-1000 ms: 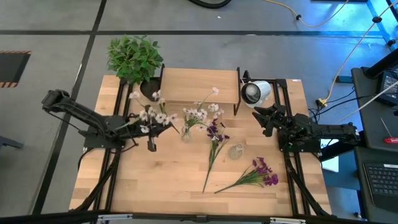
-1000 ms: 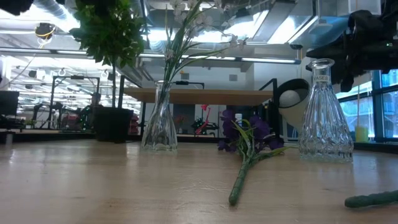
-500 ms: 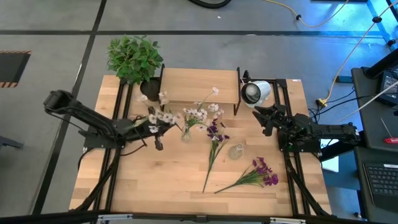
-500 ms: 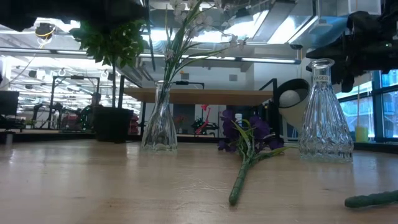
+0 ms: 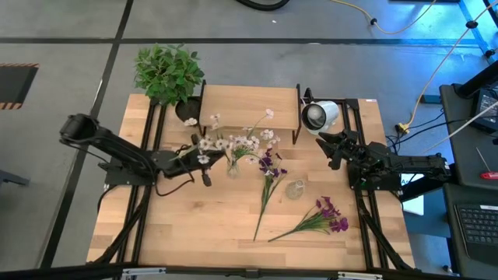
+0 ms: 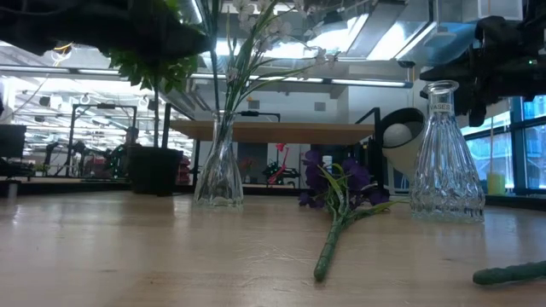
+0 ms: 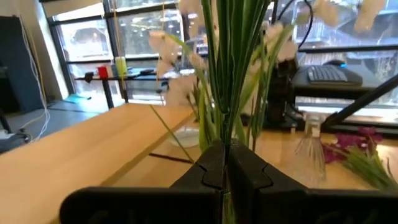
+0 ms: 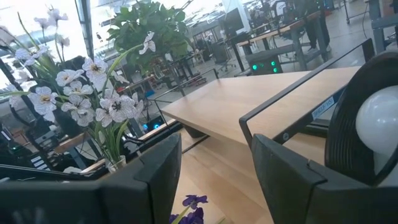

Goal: Pick and place flowers into a vace then onto a shelf
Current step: Put the white flowers into the left transparent vase

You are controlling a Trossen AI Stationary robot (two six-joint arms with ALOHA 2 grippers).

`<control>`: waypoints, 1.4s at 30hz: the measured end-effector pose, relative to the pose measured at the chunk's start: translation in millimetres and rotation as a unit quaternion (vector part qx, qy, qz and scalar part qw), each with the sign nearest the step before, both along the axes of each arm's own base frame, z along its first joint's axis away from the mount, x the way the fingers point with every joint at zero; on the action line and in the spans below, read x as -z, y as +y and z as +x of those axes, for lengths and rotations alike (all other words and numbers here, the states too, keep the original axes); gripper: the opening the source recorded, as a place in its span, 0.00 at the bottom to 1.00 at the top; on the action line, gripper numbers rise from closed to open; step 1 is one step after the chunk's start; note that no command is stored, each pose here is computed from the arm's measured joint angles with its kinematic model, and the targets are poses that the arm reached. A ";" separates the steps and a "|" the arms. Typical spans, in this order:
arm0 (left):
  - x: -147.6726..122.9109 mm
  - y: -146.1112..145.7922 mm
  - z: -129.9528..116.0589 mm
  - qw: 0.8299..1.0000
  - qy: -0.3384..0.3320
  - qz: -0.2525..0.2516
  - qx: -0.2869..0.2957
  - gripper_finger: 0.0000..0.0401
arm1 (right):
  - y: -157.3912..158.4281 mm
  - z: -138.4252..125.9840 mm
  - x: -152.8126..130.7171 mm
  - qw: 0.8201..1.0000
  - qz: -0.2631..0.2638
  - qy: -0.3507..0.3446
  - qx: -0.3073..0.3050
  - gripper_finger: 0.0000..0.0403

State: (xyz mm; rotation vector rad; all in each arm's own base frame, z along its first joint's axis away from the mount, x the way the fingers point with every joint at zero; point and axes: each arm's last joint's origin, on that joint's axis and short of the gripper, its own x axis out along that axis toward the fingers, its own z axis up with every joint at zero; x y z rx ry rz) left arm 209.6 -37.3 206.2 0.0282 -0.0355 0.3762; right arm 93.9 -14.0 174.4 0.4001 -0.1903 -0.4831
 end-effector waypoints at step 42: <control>51.6 -3.7 20.3 0.995 0.093 -0.024 -0.018 0.03 | -0.9 -0.4 1.4 1.000 0.000 0.008 0.018 0.49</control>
